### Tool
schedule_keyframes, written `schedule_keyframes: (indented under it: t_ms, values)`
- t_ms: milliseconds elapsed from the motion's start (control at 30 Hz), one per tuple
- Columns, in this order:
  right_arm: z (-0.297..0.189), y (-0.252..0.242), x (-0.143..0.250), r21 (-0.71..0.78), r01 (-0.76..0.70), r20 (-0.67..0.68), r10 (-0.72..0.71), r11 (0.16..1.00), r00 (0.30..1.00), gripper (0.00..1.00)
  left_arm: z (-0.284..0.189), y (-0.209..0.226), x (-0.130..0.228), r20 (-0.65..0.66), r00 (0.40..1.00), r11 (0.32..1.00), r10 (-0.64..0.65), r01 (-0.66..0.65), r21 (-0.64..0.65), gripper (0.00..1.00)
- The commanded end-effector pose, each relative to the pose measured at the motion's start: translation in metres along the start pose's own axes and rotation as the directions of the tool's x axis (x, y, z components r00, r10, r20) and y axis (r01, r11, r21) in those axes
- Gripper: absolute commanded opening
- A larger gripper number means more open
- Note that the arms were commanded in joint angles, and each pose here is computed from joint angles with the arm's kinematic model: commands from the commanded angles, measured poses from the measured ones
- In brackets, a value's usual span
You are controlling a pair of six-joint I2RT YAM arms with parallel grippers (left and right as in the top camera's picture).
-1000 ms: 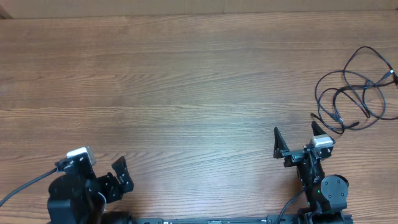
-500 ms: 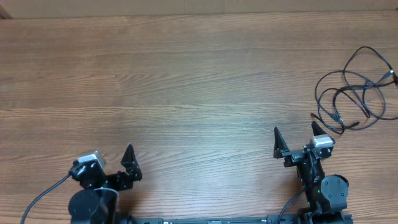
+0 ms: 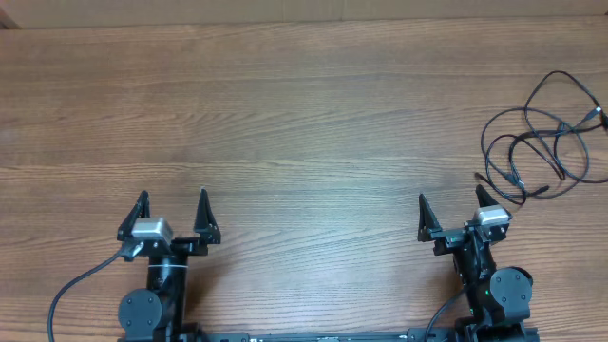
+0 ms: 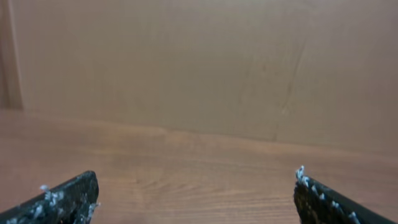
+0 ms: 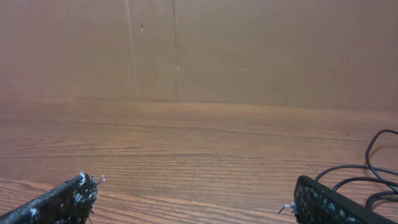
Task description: Untangle cables
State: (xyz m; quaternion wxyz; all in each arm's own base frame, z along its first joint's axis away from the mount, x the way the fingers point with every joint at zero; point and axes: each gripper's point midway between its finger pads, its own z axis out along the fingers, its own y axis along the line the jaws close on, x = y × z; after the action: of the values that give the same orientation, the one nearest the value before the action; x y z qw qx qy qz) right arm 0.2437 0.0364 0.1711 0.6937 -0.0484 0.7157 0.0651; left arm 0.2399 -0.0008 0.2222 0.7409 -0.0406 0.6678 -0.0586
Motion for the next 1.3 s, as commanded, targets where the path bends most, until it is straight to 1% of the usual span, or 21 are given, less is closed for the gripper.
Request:
schedule_keyframes:
  t_ms: [0, 67, 167, 267, 433, 500, 600, 800, 1267]
  values:
    - [0.0, 0.001, 0.002, -0.004, 0.005, 0.005, -0.005, 1.0, 1.0, 1.0, 0.003, -0.003, 0.011, 0.036, 0.994, 0.994, 0.1, -0.101, 0.031, 1.0]
    - [0.0, 0.001, 0.002, -0.004, 0.005, 0.005, -0.005, 1.0, 1.0, 1.0, 0.003, -0.004, 0.014, 0.034, 0.991, 0.991, 0.128, -0.129, 0.035, 1.0]
    - [0.0, 0.001, 0.002, -0.004, 0.005, 0.005, -0.005, 1.0, 1.0, 1.0, 0.003, -0.006, 0.016, 0.033, 0.975, 0.974, 0.219, -0.221, 0.048, 1.0]
    - [0.0, 0.001, 0.002, -0.004, 0.005, 0.005, -0.005, 1.0, 1.0, 1.0, 0.003, -0.005, 0.028, -0.015, 0.968, 0.967, 0.252, -0.251, 0.052, 1.0]
    - [0.0, 0.001, 0.002, -0.004, 0.005, 0.005, -0.005, 1.0, 1.0, 1.0, -0.001, -0.003, 0.067, -0.168, 0.956, 0.97, 0.24, -0.228, 0.086, 1.0]
    - [0.0, 0.001, 0.002, -0.004, 0.005, 0.005, -0.005, 1.0, 1.0, 1.0, -0.001, -0.004, 0.066, -0.162, 0.951, 0.964, 0.263, -0.25, 0.094, 0.99]
    - [0.0, 0.001, 0.002, -0.004, 0.005, 0.005, -0.005, 1.0, 1.0, 1.0, -0.001, -0.003, 0.066, -0.163, 0.951, 0.964, 0.263, -0.252, 0.089, 1.0]
    - [0.0, 0.001, 0.002, -0.004, 0.005, 0.005, -0.005, 1.0, 1.0, 1.0, -0.001, -0.003, 0.065, -0.167, 0.968, 0.981, 0.187, -0.176, 0.078, 1.0]
    - [0.0, 0.001, 0.002, -0.004, 0.005, 0.005, -0.005, 1.0, 1.0, 1.0, -0.001, -0.003, 0.065, -0.167, 0.968, 0.981, 0.187, -0.176, 0.077, 1.0]
